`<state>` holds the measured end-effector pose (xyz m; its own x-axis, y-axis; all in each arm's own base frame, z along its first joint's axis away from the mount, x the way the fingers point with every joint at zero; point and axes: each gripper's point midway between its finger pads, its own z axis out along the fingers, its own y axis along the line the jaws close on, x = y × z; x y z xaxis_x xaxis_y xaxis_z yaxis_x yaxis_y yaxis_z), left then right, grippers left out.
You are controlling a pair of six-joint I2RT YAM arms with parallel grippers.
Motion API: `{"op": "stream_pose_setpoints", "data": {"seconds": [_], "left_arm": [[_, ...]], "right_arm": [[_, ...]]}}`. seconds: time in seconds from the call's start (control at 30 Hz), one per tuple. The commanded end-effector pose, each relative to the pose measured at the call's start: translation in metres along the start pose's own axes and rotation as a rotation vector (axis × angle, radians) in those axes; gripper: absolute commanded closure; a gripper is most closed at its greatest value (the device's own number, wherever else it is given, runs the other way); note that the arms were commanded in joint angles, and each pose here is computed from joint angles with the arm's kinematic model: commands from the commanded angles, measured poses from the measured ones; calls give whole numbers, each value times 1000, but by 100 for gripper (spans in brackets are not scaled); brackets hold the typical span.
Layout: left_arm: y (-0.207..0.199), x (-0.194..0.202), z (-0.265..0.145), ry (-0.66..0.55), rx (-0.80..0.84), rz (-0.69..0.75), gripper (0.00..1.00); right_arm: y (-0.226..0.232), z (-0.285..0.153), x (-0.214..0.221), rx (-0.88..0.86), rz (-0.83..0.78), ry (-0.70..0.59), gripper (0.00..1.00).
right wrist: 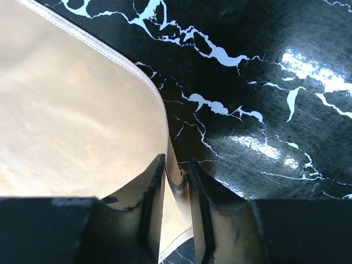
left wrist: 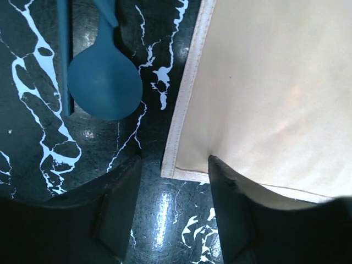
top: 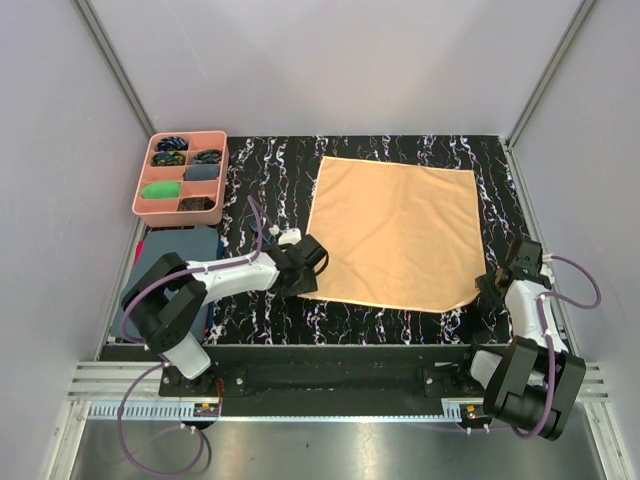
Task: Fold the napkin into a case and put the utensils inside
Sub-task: Fold and flatten the napkin at the center of the board.
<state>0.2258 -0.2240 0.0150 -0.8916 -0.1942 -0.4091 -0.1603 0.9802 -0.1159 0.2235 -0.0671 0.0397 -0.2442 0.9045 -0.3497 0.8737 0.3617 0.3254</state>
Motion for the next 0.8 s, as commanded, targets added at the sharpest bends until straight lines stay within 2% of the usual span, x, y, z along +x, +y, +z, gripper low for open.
{"op": "stream_pose_setpoints", "data": {"seconds": [0.0, 0.13, 0.27, 0.33, 0.4, 0.5, 0.57, 0.7, 0.77], "left_arm": [[8, 25, 17, 68, -58, -21, 47], [10, 29, 16, 66, -64, -9, 52], [12, 30, 15, 50, -63, -2, 60], [7, 28, 15, 42, -35, 8, 64], [3, 31, 15, 48, 2, 20, 74], [-5, 25, 10, 14, 68, 32, 82], [-11, 19, 5, -13, 111, 36, 93], [-15, 3, -8, -77, 146, 90, 100], [-17, -9, -20, -123, 168, 115, 100]], "right_arm": [[6, -6, -7, -35, 8, -40, 64], [1, -13, -11, -4, 16, -60, 32], [-3, -20, -13, 23, 3, -62, 8], [-6, -21, -8, 39, 9, -34, 6], [-6, -20, 2, 33, 22, 16, 2], [-13, -18, 11, 68, 24, 60, 0], [-15, -18, 17, 81, 34, 89, 0], [-24, -18, 25, 135, 26, 134, 0], [-28, -18, 28, 146, 28, 141, 3]]}}
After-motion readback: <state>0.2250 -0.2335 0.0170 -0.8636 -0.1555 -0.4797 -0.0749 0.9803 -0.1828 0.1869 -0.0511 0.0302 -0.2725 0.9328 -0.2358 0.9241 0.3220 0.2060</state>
